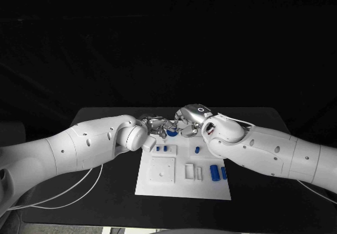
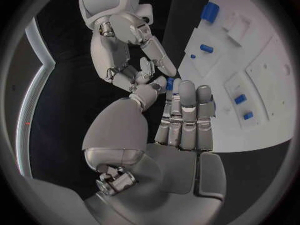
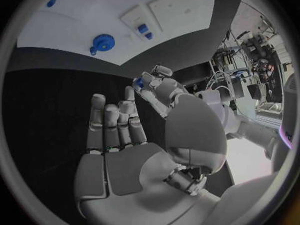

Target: Assemble the parts on the task board

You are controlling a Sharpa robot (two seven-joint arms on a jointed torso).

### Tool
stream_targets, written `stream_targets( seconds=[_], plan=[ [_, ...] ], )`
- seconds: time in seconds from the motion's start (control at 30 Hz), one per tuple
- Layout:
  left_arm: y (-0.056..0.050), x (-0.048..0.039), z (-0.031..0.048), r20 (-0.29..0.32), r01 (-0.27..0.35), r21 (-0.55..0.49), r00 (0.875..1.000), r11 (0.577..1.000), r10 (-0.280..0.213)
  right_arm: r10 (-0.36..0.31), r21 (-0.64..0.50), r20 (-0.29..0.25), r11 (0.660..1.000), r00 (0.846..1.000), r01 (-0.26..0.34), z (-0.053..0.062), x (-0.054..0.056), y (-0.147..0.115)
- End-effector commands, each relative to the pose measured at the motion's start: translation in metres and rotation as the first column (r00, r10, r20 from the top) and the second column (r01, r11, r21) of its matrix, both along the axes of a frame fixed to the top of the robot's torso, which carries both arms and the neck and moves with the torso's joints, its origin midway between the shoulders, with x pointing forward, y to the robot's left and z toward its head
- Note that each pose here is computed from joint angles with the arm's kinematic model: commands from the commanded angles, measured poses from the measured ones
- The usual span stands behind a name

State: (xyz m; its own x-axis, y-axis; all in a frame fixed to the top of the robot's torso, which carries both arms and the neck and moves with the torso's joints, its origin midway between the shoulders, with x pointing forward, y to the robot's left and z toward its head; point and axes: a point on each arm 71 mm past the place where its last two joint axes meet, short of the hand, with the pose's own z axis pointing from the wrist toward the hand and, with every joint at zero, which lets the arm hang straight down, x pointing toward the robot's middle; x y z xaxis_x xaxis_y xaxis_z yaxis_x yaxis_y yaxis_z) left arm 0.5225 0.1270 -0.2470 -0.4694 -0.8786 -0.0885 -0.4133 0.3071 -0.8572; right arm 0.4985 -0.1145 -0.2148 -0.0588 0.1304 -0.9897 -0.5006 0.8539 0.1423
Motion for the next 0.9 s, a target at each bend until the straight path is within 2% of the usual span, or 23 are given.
stream_targets(
  seconds=[0.03, 0.4, 0.47, 0.53, 0.63, 0.67, 0.7, 0.77, 0.8, 0.83, 0.87, 0.9],
  plan=[
    [0.002, 0.0019, 0.0020, 0.020, -0.011, -0.013, 1.000, 1.000, 0.012, -0.019, 0.087, 0.036, 0.996, 0.999, 0.015, 0.005, 0.001, -0.007],
    [0.010, 0.0048, 0.0017, 0.030, -0.016, -0.005, 0.999, 1.000, 0.016, -0.051, 0.160, 0.046, 0.986, 0.998, 0.043, 0.010, 0.002, -0.028],
    [0.012, 0.0063, 0.0023, 0.050, -0.007, 0.007, 0.999, 1.000, 0.006, -0.069, 0.195, 0.045, 0.979, 0.997, 0.059, 0.015, 0.005, -0.035],
    [0.015, 0.0084, 0.0036, 0.089, 0.015, 0.035, 0.996, 0.999, -0.019, -0.098, 0.252, 0.003, 0.963, 0.995, 0.094, 0.019, 0.009, -0.045],
    [0.020, 0.0129, 0.0058, 0.158, 0.052, 0.099, 0.985, 0.994, -0.067, -0.095, 0.332, -0.025, 0.938, 0.995, 0.098, 0.027, 0.015, -0.058],
    [0.021, 0.0150, 0.0067, 0.190, 0.070, 0.131, 0.977, 0.989, -0.094, -0.091, 0.360, -0.043, 0.928, 0.995, 0.101, 0.029, 0.017, -0.063],
    [0.022, 0.0181, 0.0076, 0.223, 0.091, 0.168, 0.966, 0.982, -0.128, -0.089, 0.402, -0.084, 0.908, 0.993, 0.115, 0.030, 0.022, -0.069],
    [0.024, 0.0232, 0.0096, 0.284, 0.128, 0.256, 0.938, 0.958, -0.201, -0.093, 0.506, -0.184, 0.844, 0.978, 0.176, 0.035, 0.032, -0.083],
    [0.025, 0.0244, 0.0103, 0.301, 0.142, 0.286, 0.925, 0.948, -0.230, -0.094, 0.534, -0.210, 0.823, 0.973, 0.195, 0.036, 0.034, -0.087],
    [0.025, 0.0261, 0.0114, 0.327, 0.162, 0.332, 0.905, 0.929, -0.274, -0.090, 0.566, -0.240, 0.796, 0.967, 0.214, 0.037, 0.038, -0.093],
    [0.025, 0.0279, 0.0131, 0.354, 0.181, 0.390, 0.875, 0.903, -0.329, -0.083, 0.590, -0.257, 0.776, 0.963, 0.224, 0.038, 0.041, -0.099],
    [0.025, 0.0296, 0.0143, 0.380, 0.201, 0.454, 0.837, 0.868, -0.393, -0.087, 0.604, -0.263, 0.762, 0.961, 0.234, 0.039, 0.044, -0.105]
  ],
)
